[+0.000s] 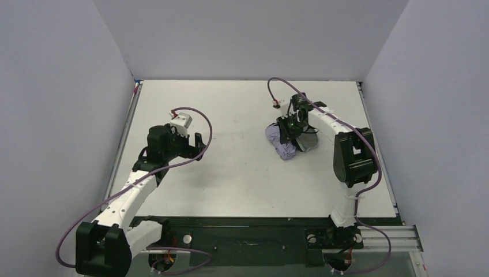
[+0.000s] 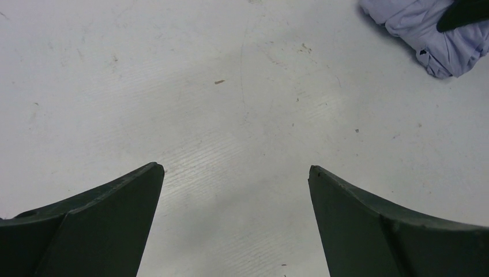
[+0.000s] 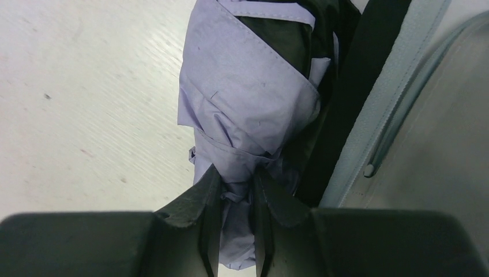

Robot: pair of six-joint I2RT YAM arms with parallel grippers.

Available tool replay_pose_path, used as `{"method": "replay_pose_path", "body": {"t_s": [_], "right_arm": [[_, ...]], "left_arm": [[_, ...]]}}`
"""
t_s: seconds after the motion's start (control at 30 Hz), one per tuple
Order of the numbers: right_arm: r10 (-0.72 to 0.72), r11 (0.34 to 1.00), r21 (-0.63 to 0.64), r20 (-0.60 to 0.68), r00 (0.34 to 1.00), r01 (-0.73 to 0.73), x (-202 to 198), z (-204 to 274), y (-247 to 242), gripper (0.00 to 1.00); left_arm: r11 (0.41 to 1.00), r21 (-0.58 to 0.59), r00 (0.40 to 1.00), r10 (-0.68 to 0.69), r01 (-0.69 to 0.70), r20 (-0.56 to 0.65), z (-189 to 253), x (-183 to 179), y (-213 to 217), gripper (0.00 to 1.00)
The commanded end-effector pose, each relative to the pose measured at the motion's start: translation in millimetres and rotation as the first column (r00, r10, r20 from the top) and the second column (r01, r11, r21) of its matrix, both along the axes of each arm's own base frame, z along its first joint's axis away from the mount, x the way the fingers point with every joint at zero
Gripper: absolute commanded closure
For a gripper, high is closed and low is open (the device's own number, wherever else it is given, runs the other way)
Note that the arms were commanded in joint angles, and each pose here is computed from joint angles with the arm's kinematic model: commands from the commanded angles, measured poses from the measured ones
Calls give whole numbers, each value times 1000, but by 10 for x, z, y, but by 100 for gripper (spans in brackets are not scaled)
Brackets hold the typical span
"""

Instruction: Open the umbrella

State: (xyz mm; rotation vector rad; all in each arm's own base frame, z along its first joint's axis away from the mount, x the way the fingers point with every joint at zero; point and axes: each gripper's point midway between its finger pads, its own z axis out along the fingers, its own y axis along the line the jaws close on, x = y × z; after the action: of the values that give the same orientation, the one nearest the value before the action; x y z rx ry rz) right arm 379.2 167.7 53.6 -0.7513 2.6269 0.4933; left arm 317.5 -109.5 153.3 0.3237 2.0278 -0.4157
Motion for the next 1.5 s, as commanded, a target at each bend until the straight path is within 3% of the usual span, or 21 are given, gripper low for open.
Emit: {"method": "replay_pose_path", "body": {"t_s": [0.0, 0.2, 0.33, 0.47, 0.63, 0.73, 0.83, 1.17, 1.47], "right_arm": [[142, 987, -74, -6, 990, -142, -71, 54, -214, 100], [359, 933, -40, 35, 933, -357, -259, 151, 151, 100], [525, 851, -108, 173, 833, -514, -365, 323, 470, 100], [583, 811, -170, 322, 746, -560, -367, 533, 644, 100], [577, 801, -174, 482, 660, -573, -443, 804, 778, 100], [586, 771, -205, 599, 546, -603, -549, 1101, 885, 100], [632, 716, -263, 639, 439, -647, -743, 1170, 943, 100], [576, 701, -375, 800, 171, -607, -1058, 1648, 982, 100], [578, 664, -417, 813, 72, -621, -1293, 1724, 1037, 100]], "left_arm": [[994, -29, 994, -109, 110, 29, 87, -30, -159, 3], [984, -112, 989, -144, 138, -45, -58, -136, -278, 3], [979, -166, 986, -137, 121, -91, -138, -195, -321, 3], [967, -224, 980, -152, 122, -124, -206, -254, -388, 0], [929, -340, 972, -198, 145, -125, -58, -245, -550, 20], [889, -414, 964, -251, 195, -87, 140, -247, -673, 36], [854, -460, 952, -301, 242, -59, 299, -280, -763, 42], [756, -570, 924, -383, 321, 12, 782, -390, -916, 43], [702, -617, 910, -411, 356, 57, 1069, -404, -1092, 33]]}}
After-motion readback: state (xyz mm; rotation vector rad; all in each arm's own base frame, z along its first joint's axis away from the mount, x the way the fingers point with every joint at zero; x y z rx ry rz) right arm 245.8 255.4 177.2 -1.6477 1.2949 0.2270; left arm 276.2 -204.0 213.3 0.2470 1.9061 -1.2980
